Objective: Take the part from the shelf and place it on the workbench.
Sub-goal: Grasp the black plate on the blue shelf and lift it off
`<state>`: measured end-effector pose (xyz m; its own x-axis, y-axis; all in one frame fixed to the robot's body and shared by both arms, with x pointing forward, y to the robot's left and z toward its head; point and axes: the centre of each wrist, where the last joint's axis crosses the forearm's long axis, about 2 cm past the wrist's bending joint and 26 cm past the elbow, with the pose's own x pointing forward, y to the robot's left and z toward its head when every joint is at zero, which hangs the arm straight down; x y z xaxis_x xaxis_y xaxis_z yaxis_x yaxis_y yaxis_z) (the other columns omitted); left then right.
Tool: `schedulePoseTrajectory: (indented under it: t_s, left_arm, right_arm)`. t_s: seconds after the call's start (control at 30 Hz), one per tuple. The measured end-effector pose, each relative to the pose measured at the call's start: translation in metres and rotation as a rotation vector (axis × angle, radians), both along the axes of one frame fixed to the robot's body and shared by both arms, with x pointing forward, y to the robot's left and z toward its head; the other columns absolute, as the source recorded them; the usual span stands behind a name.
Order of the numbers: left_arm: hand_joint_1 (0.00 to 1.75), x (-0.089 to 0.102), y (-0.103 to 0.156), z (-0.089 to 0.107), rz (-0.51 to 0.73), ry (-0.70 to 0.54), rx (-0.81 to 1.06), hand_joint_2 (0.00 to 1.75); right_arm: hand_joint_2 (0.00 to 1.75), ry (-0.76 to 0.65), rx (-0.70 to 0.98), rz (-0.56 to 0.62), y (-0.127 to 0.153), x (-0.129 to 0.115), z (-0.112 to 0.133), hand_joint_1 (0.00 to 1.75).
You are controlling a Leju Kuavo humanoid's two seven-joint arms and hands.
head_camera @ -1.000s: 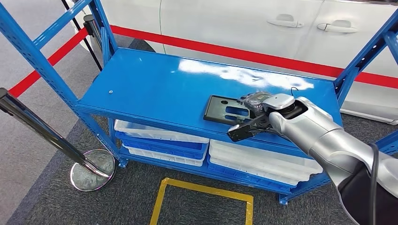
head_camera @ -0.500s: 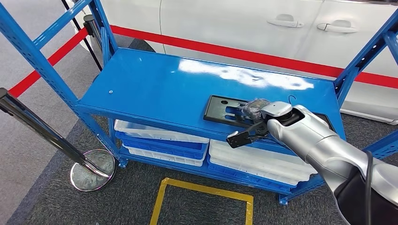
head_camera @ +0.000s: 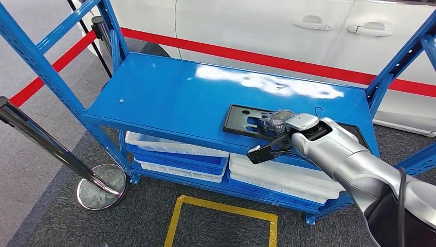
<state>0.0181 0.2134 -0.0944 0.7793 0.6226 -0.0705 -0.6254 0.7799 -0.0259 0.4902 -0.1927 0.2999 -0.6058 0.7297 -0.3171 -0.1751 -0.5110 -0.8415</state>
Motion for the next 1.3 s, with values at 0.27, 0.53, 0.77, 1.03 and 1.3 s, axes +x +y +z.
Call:
schedulePoseTrajectory:
  t_s: [0.27, 0.53, 0.77, 1.03, 1.3]
  left_arm:
    - [0.0, 0.0, 0.0, 0.0, -0.001, 0.002, 0.002, 0.0]
    - [0.0, -0.002, 0.0, 0.001, -0.005, 0.003, 0.002, 0.0]
    - [0.0, -0.002, 0.0, 0.002, -0.009, 0.003, 0.002, 0.0]
    - [0.0, -0.003, -0.001, 0.002, -0.007, 0.013, -0.001, 0.0]
    - [0.0, -0.003, -0.002, 0.003, -0.017, 0.009, 0.0, 0.0]
  right_arm:
    - [1.31, -0.003, 0.019, 0.006, 0.001, -0.001, -0.003, 0.0]
    - [1.75, -0.005, 0.018, 0.01, 0.001, -0.002, -0.009, 0.0]
    - [1.75, -0.003, 0.026, 0.011, 0.0, -0.003, -0.012, 0.91]
    - [1.75, 0.001, 0.081, -0.016, -0.002, -0.003, -0.014, 1.75]
    - [1.75, -0.019, 0.088, -0.021, -0.009, -0.002, -0.015, 1.75]
